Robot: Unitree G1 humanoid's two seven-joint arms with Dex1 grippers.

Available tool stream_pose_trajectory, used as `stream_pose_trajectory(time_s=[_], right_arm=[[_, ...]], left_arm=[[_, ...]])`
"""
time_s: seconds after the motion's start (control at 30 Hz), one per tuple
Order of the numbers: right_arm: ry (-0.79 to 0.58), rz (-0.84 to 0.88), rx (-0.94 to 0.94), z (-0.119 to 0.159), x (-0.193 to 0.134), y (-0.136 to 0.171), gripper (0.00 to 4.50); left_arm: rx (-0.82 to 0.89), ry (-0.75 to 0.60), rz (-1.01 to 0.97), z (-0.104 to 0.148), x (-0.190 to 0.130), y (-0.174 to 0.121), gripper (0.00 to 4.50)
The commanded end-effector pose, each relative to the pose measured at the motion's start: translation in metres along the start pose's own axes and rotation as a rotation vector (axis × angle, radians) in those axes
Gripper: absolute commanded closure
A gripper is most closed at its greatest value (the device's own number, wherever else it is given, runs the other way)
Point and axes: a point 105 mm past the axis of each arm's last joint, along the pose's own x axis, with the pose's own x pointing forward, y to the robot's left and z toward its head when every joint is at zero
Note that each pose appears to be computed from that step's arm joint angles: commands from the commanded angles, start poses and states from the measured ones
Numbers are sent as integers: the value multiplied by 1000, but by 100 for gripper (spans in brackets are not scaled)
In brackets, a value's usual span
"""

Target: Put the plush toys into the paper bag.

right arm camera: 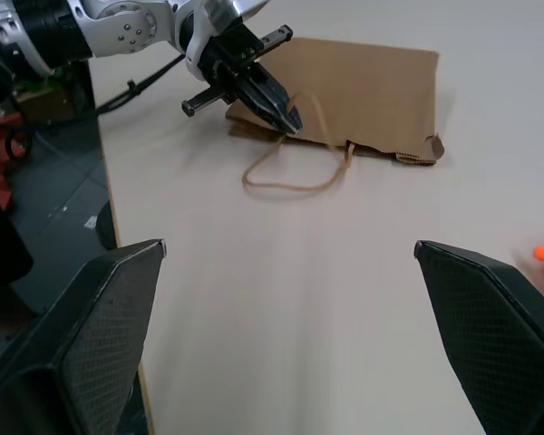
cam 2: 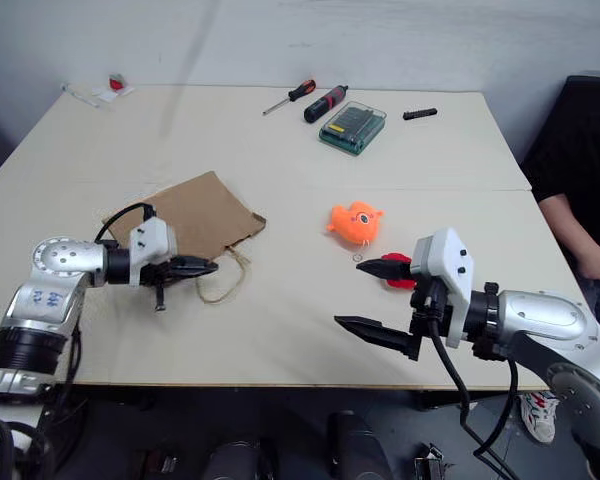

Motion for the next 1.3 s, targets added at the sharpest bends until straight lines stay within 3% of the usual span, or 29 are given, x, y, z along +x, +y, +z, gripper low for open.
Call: stream_pose_trajectory(time_s=[0.03,0.2,0.43,0.6,0.83,1.0,1.3], right_arm=[[-37,-40,-22,4,13,-13,38],[-64,-29,-29,4,54,-29,198],[-46,47,-70,-3,112,-33,445],[46,147,-96,-31,152,-23,448],[172,122,-157,-64,187,-33,448],[328,115,-224,-99,183,-43,448],[327,90,-192,-102,175,-47,448]], left_arm=[[-134,-211,7,47,-13,5,450],[-262,-315,-151,71,-12,-24,450],[-230,-310,-239,78,3,-49,450],[-214,-345,-273,90,12,-61,450],[-207,-356,-289,95,10,-69,450],[-249,-432,-155,105,-13,-42,450],[-345,-555,-36,121,-45,-21,450]])
